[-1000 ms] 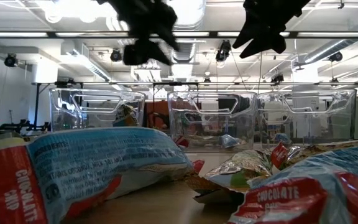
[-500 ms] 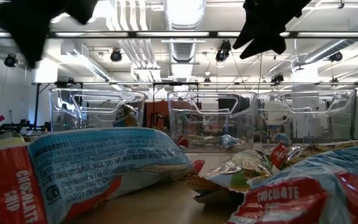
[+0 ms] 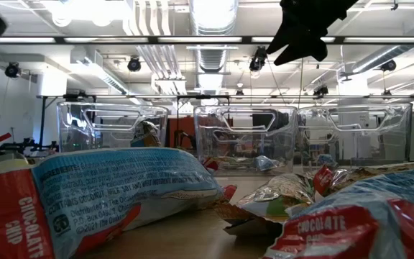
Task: Pick and place Granola Bars by type
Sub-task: Put the yellow granola bar into the middle transparent bin
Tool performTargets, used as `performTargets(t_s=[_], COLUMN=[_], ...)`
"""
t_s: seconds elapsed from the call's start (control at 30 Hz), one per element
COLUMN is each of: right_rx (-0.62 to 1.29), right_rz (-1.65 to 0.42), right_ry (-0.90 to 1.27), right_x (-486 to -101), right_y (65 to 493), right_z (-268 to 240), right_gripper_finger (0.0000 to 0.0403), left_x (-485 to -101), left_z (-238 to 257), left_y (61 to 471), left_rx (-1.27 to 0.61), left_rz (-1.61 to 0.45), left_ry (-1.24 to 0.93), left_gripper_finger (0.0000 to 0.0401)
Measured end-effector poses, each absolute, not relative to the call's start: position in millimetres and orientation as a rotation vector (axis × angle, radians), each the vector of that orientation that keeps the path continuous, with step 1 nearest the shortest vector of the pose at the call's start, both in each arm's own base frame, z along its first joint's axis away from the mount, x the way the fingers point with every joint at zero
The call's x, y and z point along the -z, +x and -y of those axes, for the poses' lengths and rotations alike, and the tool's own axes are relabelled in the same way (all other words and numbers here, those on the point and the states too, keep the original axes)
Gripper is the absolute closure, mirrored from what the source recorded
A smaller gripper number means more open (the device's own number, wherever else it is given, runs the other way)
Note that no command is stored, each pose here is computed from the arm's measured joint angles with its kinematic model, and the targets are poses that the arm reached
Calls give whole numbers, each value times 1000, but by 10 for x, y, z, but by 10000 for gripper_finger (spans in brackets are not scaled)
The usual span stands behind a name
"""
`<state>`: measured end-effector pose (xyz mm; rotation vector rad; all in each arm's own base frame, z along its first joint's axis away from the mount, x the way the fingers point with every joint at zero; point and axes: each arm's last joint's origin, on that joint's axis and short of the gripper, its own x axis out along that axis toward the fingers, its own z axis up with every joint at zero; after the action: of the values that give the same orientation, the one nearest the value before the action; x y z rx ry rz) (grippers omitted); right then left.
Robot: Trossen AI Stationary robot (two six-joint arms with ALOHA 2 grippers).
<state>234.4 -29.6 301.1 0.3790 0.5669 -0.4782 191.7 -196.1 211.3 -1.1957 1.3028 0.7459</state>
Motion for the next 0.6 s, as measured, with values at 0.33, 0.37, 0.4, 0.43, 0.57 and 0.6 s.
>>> performTargets(t_s=[0.33, 0.37, 0.4, 0.43, 0.57, 0.6], right_rx=[480, 481, 482, 482, 483, 483], right_rz=[-568, -568, -568, -568, -568, -567], right_ry=[383, 386, 387, 386, 389, 389], right_x=[-3007, -3006, -3006, -3005, -3005, -3005], right_y=[2343, 2343, 2343, 2343, 2342, 2343], right_z=[296, 296, 296, 296, 296, 296], right_gripper_finger=[197, 197, 197, 197, 197, 197], left_x=[-1859, -1820, -1785, -1757, -1676, -1646], left_z=[2152, 2166, 2178, 2191, 2243, 2249], left_y=[2022, 2031, 2040, 2052, 2103, 2109], left_rx=[-698, -708, -720, -730, -761, -777], left_rz=[-1376, -1382, -1386, -1388, -1389, -1392], left_ry=[-1163, -1147, -1136, -1128, -1104, -1094], left_gripper_finger=[255, 255, 255, 255, 255, 255])
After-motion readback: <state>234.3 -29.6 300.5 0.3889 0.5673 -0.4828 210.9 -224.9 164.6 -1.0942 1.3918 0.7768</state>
